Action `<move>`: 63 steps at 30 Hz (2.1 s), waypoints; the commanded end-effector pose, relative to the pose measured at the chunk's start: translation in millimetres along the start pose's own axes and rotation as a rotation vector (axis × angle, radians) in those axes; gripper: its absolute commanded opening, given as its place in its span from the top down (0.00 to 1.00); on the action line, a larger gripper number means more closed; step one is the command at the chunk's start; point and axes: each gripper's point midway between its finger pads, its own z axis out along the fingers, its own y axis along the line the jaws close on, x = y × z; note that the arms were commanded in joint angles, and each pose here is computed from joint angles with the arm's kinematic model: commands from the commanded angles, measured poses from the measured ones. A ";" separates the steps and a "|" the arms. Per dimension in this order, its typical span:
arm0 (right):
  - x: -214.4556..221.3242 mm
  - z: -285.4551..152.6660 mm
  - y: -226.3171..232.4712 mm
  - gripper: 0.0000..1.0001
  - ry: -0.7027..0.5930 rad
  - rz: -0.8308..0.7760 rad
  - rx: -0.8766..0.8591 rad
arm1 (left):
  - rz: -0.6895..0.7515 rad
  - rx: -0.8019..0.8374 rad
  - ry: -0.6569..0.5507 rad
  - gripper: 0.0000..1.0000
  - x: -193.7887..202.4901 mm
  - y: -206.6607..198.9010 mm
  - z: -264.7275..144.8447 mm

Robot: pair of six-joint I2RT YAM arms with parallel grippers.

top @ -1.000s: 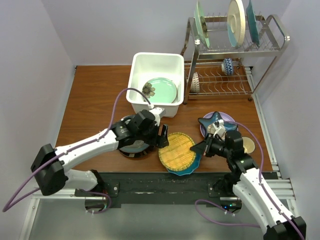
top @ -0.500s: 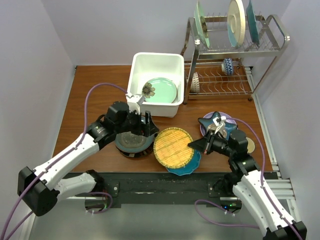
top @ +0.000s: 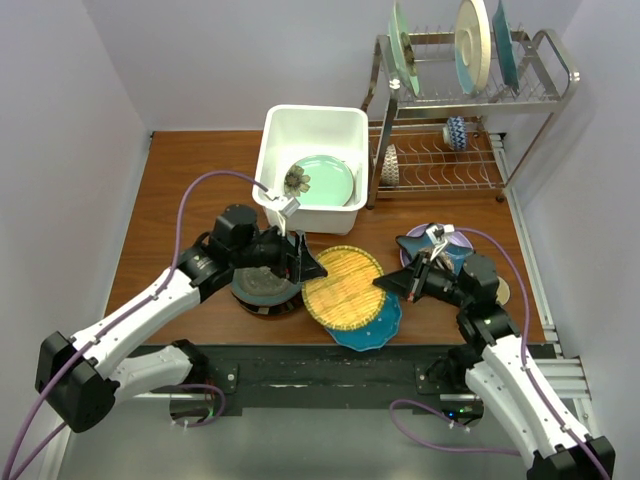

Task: Place the plates into the plastic bin on the countertop
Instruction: Pick up the plate at the center of the board, then place the plate in the plastic bin.

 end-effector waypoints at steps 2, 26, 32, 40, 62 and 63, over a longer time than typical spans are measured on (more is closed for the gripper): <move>-31.7 -3.2 48.0 1.00 -0.061 -0.116 -0.130 | 0.003 0.072 0.010 0.20 2.7 -6.6 3.3; -35.7 0.9 39.2 0.93 -0.054 -0.129 -0.083 | -0.024 0.106 0.079 1.00 17.2 -2.4 13.6; -34.2 1.2 33.8 0.59 -0.049 -0.125 -0.060 | -0.021 0.100 0.068 1.00 14.9 -2.0 12.8; -31.8 -2.2 25.8 0.11 -0.052 -0.129 -0.009 | -0.015 0.092 0.047 1.00 10.2 -3.2 11.3; -16.3 -12.5 -0.8 0.01 -0.033 -0.141 0.118 | 0.068 -0.016 -0.040 1.00 -52.7 2.6 17.9; -15.7 -12.3 -1.1 0.01 -0.030 -0.139 0.119 | 0.071 -0.024 -0.046 1.00 -55.9 3.1 17.5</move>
